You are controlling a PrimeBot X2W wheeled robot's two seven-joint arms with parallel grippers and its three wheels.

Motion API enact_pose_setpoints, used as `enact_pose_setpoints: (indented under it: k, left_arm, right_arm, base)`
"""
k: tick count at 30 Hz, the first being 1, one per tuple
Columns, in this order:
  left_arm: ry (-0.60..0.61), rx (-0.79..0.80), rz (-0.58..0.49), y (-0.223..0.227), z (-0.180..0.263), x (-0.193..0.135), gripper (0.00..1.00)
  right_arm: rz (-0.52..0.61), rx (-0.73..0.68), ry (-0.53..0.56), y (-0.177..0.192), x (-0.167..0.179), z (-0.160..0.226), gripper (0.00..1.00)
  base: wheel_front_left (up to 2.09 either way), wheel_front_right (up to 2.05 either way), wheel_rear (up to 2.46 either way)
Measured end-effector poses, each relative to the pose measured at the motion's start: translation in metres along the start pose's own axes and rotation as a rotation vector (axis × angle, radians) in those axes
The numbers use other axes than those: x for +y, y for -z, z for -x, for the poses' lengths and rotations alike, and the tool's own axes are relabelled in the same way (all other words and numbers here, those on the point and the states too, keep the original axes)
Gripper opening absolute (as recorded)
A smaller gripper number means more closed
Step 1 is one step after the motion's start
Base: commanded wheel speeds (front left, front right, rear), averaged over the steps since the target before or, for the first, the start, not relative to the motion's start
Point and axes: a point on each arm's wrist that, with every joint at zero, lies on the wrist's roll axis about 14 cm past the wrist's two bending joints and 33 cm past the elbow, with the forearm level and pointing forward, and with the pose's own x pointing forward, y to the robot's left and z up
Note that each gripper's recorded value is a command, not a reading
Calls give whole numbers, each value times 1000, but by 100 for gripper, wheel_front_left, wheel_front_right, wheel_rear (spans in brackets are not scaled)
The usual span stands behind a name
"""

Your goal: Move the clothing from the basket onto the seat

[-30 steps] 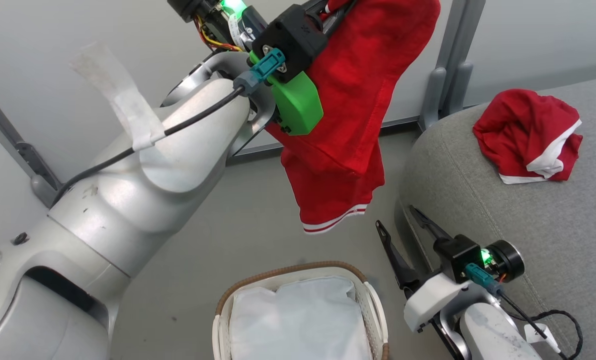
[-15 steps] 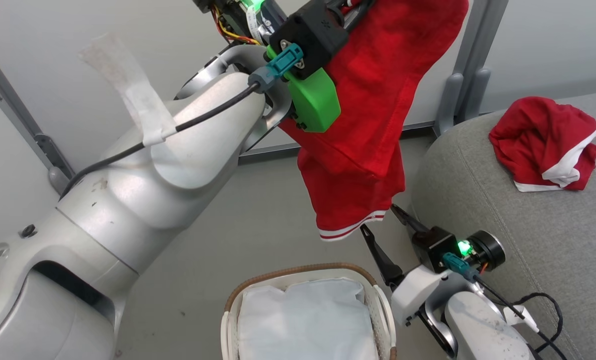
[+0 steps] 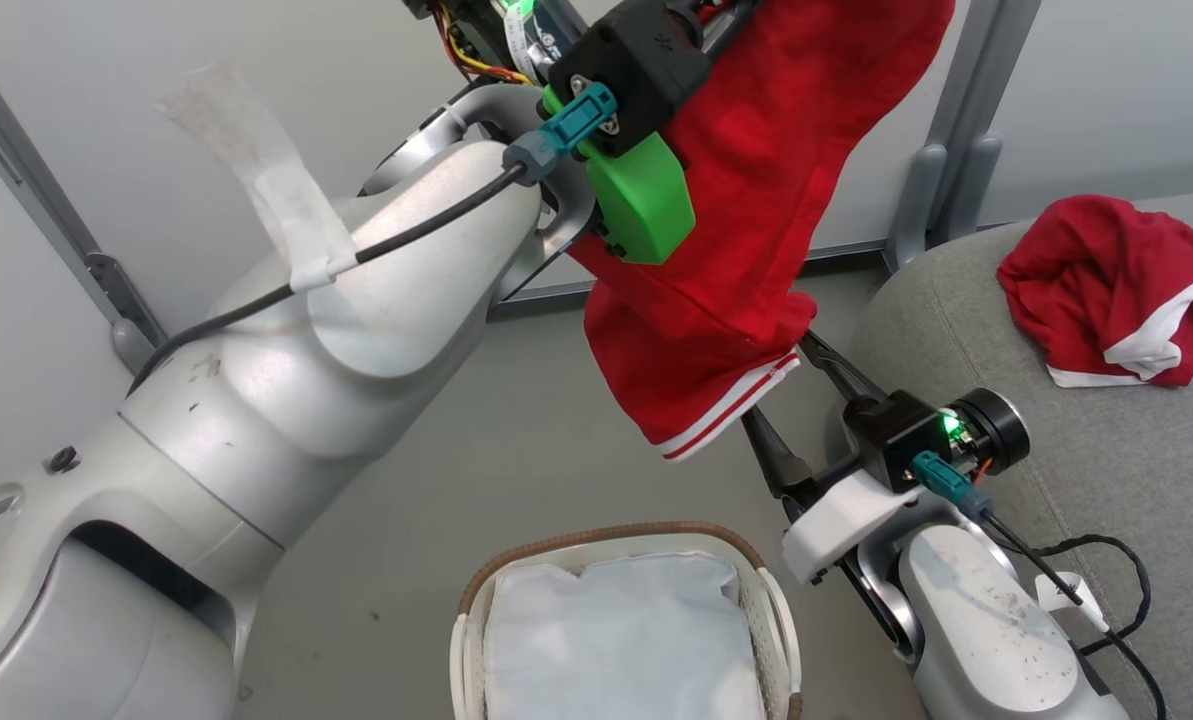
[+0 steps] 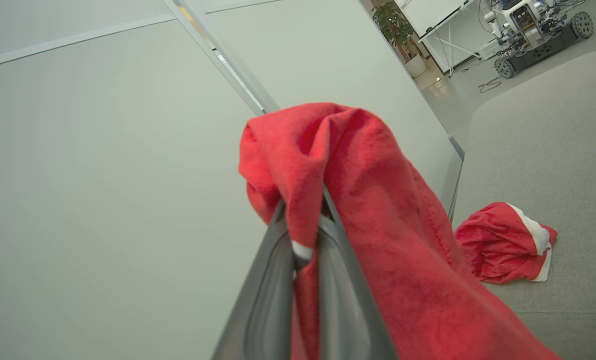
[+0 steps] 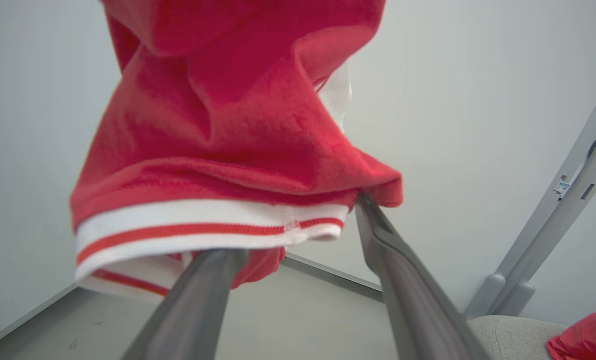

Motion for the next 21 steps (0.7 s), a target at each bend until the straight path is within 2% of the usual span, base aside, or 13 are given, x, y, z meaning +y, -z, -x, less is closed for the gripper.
enact_pose_setpoints:
  k: [4, 14, 15, 16, 17, 18, 19, 21]
  left_arm:
    - [-1, -7, 4, -2, 1, -1, 0]
    - [-4, -19, 21, -5, 2, -2, 0]
    - [-4, -20, 24, -5, 2, -3, 0]
    - [-4, -21, 26, -5, 1, -3, 0]
    - [-5, -22, 28, -5, 1, -2, 0]
    - [-5, -21, 30, -4, 1, -2, 0]
    - [-8, -19, 36, -3, 1, -2, 0]
    - [-13, -12, 44, 0, 2, 0, 0]
  right_arm:
    - [15, 16, -16, 5, 3, -5, 100]
    - [90, -23, -119, -10, 26, -31, 100]
    - [94, -15, -130, -8, 29, -32, 87]
    - [95, -11, -138, -7, 31, -33, 47]
    - [96, -9, -146, -6, 33, -34, 27]
    - [95, -8, -154, -6, 35, -36, 17]
    - [95, -11, -159, -7, 35, -38, 0]
    - [94, -16, -162, -9, 36, -40, 0]
  base:
    - [0, 0, 0]
    - [0, 0, 0]
    - [0, 0, 0]
    - [0, 0, 0]
    - [0, 0, 0]
    - [0, 0, 0]
    - [0, 0, 0]
    - [0, 0, 0]
